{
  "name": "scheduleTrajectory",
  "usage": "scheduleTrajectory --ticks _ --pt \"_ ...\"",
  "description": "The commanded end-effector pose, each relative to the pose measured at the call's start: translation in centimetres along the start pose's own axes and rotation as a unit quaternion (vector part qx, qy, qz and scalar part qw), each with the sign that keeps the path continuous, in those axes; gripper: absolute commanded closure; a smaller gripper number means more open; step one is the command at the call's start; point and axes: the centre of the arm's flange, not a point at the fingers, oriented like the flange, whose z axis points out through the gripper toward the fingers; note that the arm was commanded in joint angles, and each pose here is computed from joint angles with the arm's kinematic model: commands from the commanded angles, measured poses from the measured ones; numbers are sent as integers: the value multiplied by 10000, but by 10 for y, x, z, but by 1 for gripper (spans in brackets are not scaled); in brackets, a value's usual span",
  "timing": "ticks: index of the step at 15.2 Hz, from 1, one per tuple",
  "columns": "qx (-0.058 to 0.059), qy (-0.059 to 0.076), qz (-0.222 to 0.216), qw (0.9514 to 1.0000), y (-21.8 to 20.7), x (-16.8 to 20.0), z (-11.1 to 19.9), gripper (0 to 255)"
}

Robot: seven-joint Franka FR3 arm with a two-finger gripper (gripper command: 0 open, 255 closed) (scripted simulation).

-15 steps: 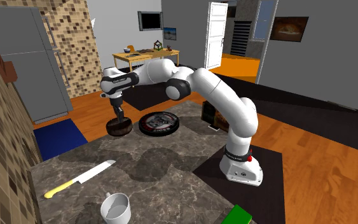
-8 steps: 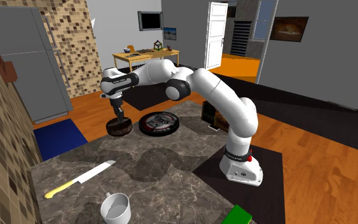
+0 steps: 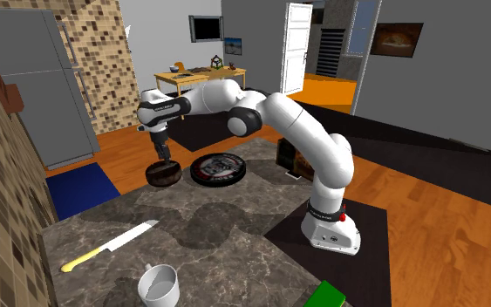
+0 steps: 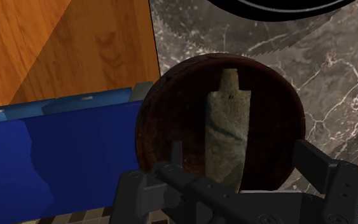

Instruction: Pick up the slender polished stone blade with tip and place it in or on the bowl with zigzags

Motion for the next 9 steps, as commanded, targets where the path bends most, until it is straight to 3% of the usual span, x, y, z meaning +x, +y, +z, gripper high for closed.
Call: scheduleTrajectory --ticks 1,9 --pt "1 -1 -1 10000 2 0 -24 0" --pt "1 -1 -1 10000 2 0 -34 0"
